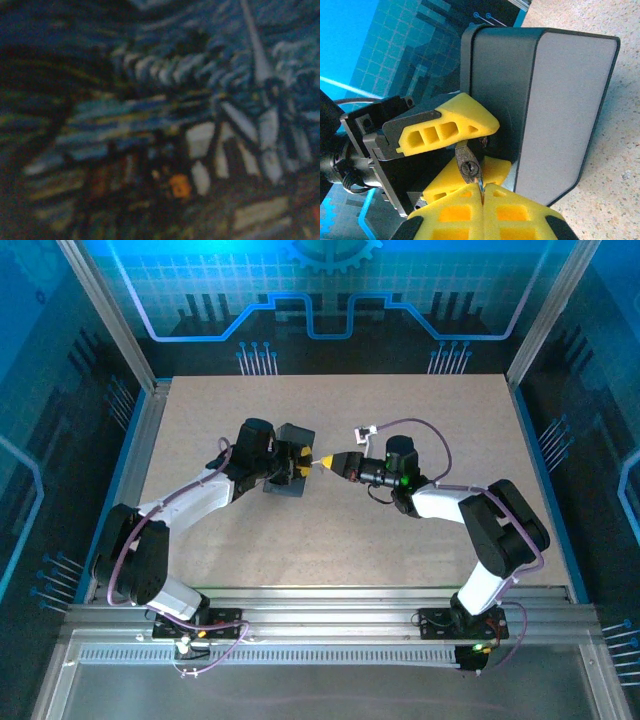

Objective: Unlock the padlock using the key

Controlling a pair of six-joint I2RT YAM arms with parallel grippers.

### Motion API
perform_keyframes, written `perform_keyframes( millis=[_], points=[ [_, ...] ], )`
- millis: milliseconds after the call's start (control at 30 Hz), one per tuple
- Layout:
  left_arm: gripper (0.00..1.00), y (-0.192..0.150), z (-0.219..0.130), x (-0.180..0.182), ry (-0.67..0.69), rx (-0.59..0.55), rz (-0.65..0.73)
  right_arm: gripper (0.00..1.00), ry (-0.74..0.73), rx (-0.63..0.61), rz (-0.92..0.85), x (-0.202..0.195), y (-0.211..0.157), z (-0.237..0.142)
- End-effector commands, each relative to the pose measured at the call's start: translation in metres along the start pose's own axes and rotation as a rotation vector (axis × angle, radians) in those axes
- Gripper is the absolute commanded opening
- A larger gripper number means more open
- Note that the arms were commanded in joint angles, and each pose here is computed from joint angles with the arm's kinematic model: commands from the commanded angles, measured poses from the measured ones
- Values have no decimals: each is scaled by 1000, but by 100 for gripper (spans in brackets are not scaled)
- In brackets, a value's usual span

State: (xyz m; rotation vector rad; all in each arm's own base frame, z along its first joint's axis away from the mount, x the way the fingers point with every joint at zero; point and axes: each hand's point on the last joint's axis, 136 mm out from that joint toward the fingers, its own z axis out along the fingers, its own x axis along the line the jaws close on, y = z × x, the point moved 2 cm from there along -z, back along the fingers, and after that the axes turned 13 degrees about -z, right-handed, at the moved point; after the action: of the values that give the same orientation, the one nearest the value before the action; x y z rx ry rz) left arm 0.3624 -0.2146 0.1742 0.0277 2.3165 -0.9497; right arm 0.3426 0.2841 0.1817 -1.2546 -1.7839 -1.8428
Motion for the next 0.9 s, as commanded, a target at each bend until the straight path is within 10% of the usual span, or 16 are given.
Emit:
perform_keyframes(
  millis=[0, 867],
  points=[
    [0, -16, -11, -10, -46, 49, 32, 0, 32, -35, -32, 11, 10, 5],
    [0, -16, -15, -13, -66, 40, 15, 0, -8, -44, -13, 8, 0, 14]
  ],
)
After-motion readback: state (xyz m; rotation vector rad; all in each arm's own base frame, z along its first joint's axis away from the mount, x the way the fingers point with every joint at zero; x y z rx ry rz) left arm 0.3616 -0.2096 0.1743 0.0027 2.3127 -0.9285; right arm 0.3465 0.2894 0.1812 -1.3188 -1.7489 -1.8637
